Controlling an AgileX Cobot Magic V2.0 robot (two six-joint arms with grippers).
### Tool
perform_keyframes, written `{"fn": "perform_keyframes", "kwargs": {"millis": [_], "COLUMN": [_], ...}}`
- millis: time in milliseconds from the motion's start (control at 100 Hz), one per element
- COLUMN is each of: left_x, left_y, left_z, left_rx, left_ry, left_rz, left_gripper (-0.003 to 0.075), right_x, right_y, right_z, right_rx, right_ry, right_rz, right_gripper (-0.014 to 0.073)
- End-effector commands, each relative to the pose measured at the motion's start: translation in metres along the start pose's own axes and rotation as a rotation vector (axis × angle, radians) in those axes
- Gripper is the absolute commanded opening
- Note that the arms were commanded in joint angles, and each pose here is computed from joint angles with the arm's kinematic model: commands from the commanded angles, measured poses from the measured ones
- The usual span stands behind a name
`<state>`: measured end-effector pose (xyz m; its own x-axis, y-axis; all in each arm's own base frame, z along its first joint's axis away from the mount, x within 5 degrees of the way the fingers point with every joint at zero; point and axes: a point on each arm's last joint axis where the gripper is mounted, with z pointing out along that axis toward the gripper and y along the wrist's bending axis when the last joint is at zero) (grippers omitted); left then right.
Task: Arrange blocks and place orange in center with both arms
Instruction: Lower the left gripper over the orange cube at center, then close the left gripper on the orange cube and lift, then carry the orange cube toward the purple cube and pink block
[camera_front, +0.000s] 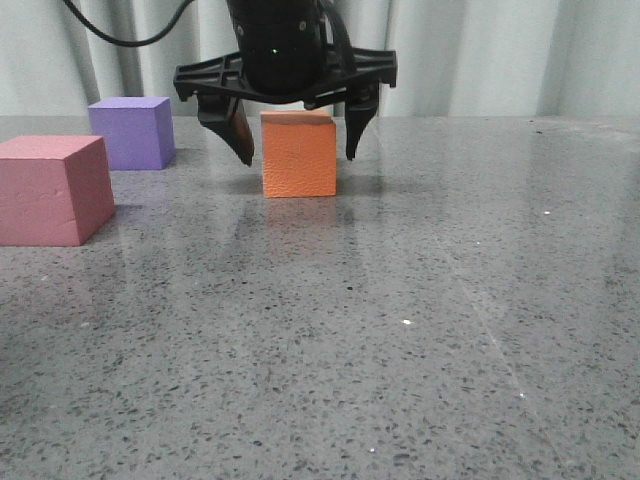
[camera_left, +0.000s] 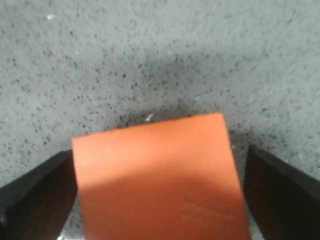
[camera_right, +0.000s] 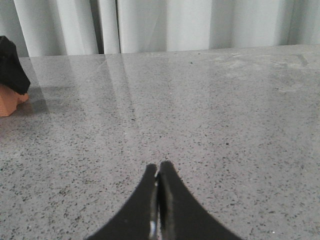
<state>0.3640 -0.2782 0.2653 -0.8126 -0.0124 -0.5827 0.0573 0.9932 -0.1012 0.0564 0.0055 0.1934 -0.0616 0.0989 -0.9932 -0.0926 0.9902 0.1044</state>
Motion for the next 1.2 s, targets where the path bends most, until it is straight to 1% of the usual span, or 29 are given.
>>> {"fn": "perform_keyframes", "kwargs": {"millis": [0, 120, 190, 260, 290, 310, 330, 350, 380, 390, 400, 430, 510, 680, 760, 890, 1040, 1190], "left_x": [-0.017, -0.017, -0.017, -0.017, -0.017, -0.017, -0.017, -0.017, -0.017, -0.017, -0.017, -0.018, -0.019, -0.024, -0.029, -0.037, -0.042, -0.039], "left_y": [-0.003, -0.003, -0.003, -0.003, -0.003, -0.003, -0.003, -0.003, -0.002, -0.002, -0.002, -0.002, -0.002, 0.001, 0.006, 0.015, 0.029, 0.053], "left_z": [-0.032, -0.032, -0.032, -0.032, -0.032, -0.032, -0.032, -0.032, -0.033, -0.033, -0.033, -0.034, -0.04, -0.063, -0.077, -0.102, -0.126, -0.131], "left_rx": [0.061, 0.061, 0.06, 0.057, 0.053, 0.053, 0.052, 0.052, 0.052, 0.052, 0.052, 0.053, 0.047, 0.025, -0.003, -0.015, -0.084, -0.157], "left_ry": [-0.091, -0.091, -0.089, -0.087, -0.089, -0.088, -0.088, -0.088, -0.091, -0.091, -0.091, -0.094, -0.114, -0.164, -0.209, -0.276, -0.34, -0.342], "left_rz": [-0.022, -0.024, -0.024, -0.025, -0.022, -0.022, -0.019, -0.019, -0.015, -0.013, -0.013, -0.011, 0.017, 0.059, 0.08, 0.087, 0.115, 0.11], "left_gripper": [0.0629, 0.0621, 0.0576, 0.049, 0.0435, 0.0412, 0.0356, 0.0345, 0.0304, 0.0275, 0.0275, 0.0233, 0.017, 0.0165, 0.0165, 0.0165, 0.0165, 0.0165], "right_x": [-0.014, -0.014, -0.014, -0.014, -0.014, -0.014, -0.014, -0.014, -0.014, -0.014, -0.014, -0.014, -0.014, -0.014, -0.014, -0.014, -0.014, -0.014], "right_y": [0.001, 0.001, 0.001, 0.001, 0.001, 0.001, 0.001, 0.001, 0.001, 0.001, 0.001, 0.001, 0.001, 0.001, 0.001, 0.001, 0.001, 0.001], "right_z": [-0.003, -0.003, -0.003, -0.003, -0.003, -0.003, -0.003, -0.003, -0.003, -0.003, -0.003, -0.003, -0.003, -0.003, -0.003, -0.003, -0.003, -0.003], "right_rx": [-0.01, -0.01, -0.01, -0.01, -0.01, -0.01, -0.01, -0.01, -0.01, -0.01, -0.01, -0.01, -0.01, -0.01, -0.01, -0.01, -0.01, -0.01], "right_ry": [-0.125, -0.125, -0.125, -0.125, -0.125, -0.125, -0.125, -0.125, -0.125, -0.125, -0.125, -0.125, -0.125, -0.125, -0.125, -0.125, -0.125, -0.125], "right_rz": [-0.005, -0.005, -0.005, -0.005, -0.005, -0.005, -0.005, -0.005, -0.005, -0.005, -0.005, -0.005, -0.005, -0.005, -0.005, -0.005, -0.005, -0.005], "right_gripper": [-0.0068, -0.0068, -0.0068, -0.0068, -0.0068, -0.0068, -0.0068, -0.0068, -0.0068, -0.0068, -0.0068, -0.0068, -0.0068, -0.0068, -0.0068, -0.0068, -0.0068, -0.0068]}}
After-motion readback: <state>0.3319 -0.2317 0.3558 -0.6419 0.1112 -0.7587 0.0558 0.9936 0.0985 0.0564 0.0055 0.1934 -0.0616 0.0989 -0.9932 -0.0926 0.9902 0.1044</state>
